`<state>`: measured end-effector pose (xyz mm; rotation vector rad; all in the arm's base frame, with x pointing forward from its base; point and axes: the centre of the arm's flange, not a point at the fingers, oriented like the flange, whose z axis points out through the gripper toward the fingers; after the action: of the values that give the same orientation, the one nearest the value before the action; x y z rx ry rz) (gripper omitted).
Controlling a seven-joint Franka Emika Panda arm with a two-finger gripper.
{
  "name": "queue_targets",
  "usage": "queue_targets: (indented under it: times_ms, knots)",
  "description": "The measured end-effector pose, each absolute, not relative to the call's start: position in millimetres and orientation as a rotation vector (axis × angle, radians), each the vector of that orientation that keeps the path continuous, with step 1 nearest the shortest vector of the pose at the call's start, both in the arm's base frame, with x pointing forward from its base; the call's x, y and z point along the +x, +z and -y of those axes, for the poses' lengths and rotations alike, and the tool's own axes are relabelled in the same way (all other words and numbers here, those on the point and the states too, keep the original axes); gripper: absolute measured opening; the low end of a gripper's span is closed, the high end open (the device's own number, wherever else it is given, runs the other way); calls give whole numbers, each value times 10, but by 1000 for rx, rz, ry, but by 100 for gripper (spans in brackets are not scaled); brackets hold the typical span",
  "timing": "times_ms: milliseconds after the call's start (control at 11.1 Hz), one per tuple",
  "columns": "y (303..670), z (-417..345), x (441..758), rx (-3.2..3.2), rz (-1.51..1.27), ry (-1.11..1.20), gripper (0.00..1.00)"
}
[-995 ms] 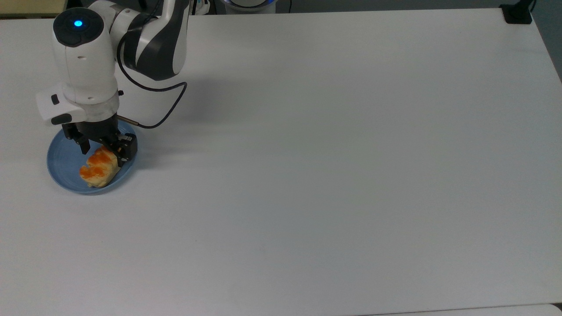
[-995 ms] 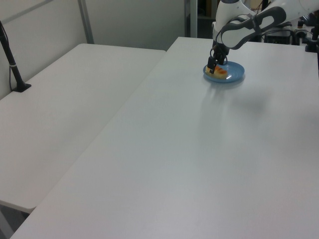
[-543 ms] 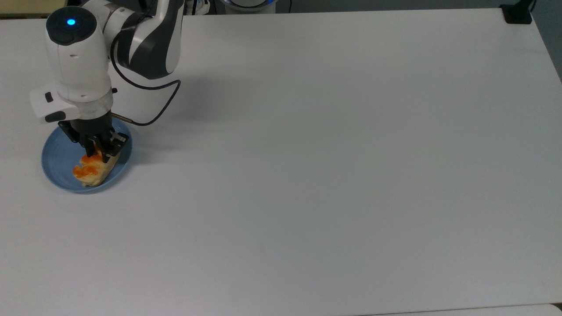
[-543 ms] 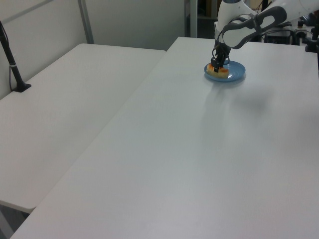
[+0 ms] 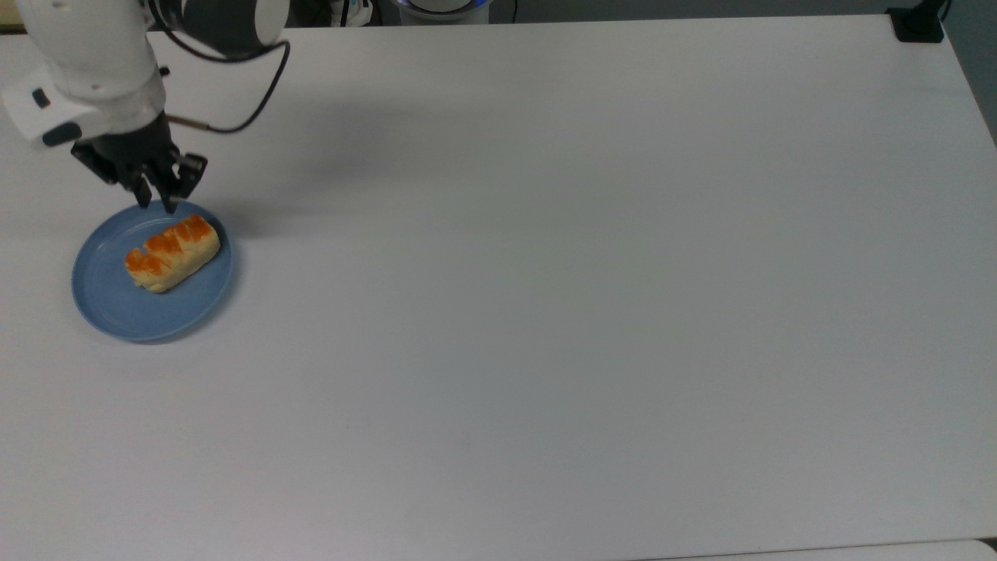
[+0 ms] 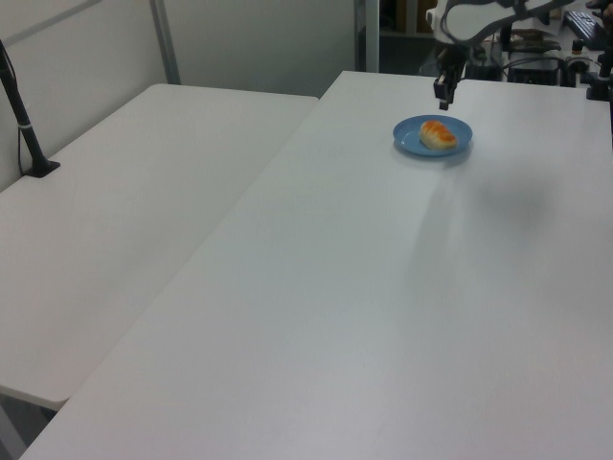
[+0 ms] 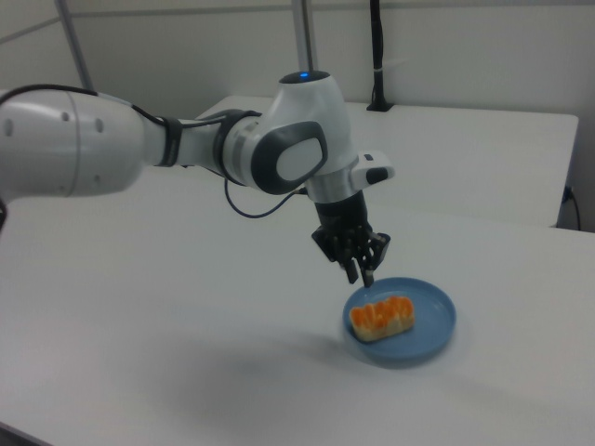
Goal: Put the bread on the table
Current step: 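Lower the gripper and close it on the bread roll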
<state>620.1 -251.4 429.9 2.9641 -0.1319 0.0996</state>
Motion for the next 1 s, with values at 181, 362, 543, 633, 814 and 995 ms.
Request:
queue_targets:
  times_ms: [181,362,543,633,814,995]
  knots:
    - [4312,2591,5825,2996,-7,23,32]
    - [4289,2754,5596,3037,49,48,43]
    - [4284,2858,5684,3036,346,265,70]
    - [4195,2888,5738,3004,540,327,86]
    - [3900,2924,5830,2943,766,358,100]
    - [3618,2944,5904,2899,873,375,100]
